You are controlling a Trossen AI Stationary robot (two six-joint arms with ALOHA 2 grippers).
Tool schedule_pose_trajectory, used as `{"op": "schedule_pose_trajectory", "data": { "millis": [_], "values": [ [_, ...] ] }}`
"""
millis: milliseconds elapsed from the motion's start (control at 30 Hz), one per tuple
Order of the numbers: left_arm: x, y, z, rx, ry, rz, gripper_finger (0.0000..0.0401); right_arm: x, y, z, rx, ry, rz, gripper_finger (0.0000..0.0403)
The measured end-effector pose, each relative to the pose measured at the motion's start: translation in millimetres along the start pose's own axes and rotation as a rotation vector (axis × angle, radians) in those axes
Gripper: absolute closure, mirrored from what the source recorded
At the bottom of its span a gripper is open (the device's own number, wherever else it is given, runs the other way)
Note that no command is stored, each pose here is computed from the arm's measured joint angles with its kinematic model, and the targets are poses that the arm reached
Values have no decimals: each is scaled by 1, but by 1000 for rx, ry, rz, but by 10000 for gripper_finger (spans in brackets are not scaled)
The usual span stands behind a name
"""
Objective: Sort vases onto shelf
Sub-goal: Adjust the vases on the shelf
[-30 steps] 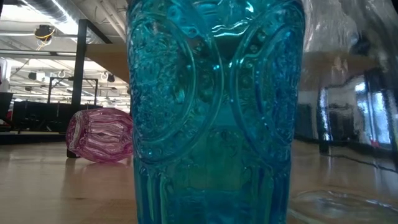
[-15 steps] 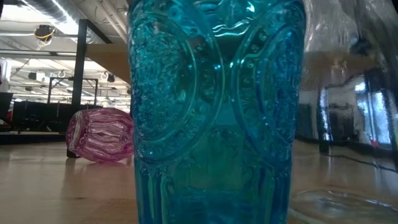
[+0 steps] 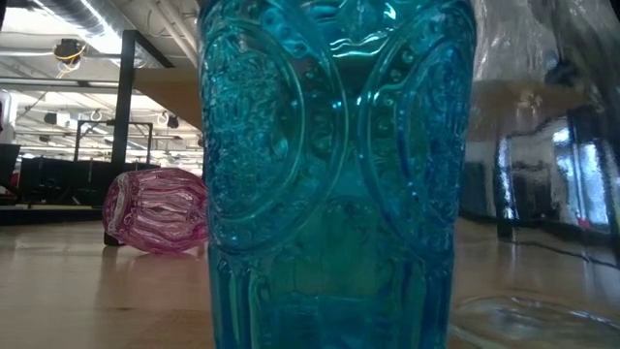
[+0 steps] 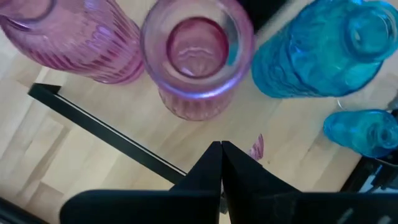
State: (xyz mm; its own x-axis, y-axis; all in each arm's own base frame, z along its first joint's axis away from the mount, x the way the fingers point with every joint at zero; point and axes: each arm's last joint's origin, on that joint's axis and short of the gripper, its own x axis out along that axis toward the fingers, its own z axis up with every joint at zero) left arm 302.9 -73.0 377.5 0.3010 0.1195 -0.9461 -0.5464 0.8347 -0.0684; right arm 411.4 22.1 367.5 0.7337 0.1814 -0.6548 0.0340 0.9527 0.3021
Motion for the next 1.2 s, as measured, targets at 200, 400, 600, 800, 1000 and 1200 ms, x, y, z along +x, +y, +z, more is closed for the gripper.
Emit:
{"op": "schedule_pose_trajectory", "data": {
  "millis": [200,400,600,800,1000,1200],
  "values": [
    [0,0,0,1,-2,3,401,5,-3,3,-10,-23,5,403],
    [0,2,2,-9,-4,6,401,11,-3,3,-18,-25,21,403],
    [-4,4,0,-26,20,-35,401,9,-5,4,-13,-24,13,403],
    [-21,1,-13,-57,79,-172,401,-23,3,7,-7,72,3,403],
    [-32,-4,-25,-57,62,-198,401,-27,35,-10,-51,197,59,403],
    [-31,-5,-25,-54,40,-184,401,-25,57,-14,-110,172,92,403]
  ]
}}
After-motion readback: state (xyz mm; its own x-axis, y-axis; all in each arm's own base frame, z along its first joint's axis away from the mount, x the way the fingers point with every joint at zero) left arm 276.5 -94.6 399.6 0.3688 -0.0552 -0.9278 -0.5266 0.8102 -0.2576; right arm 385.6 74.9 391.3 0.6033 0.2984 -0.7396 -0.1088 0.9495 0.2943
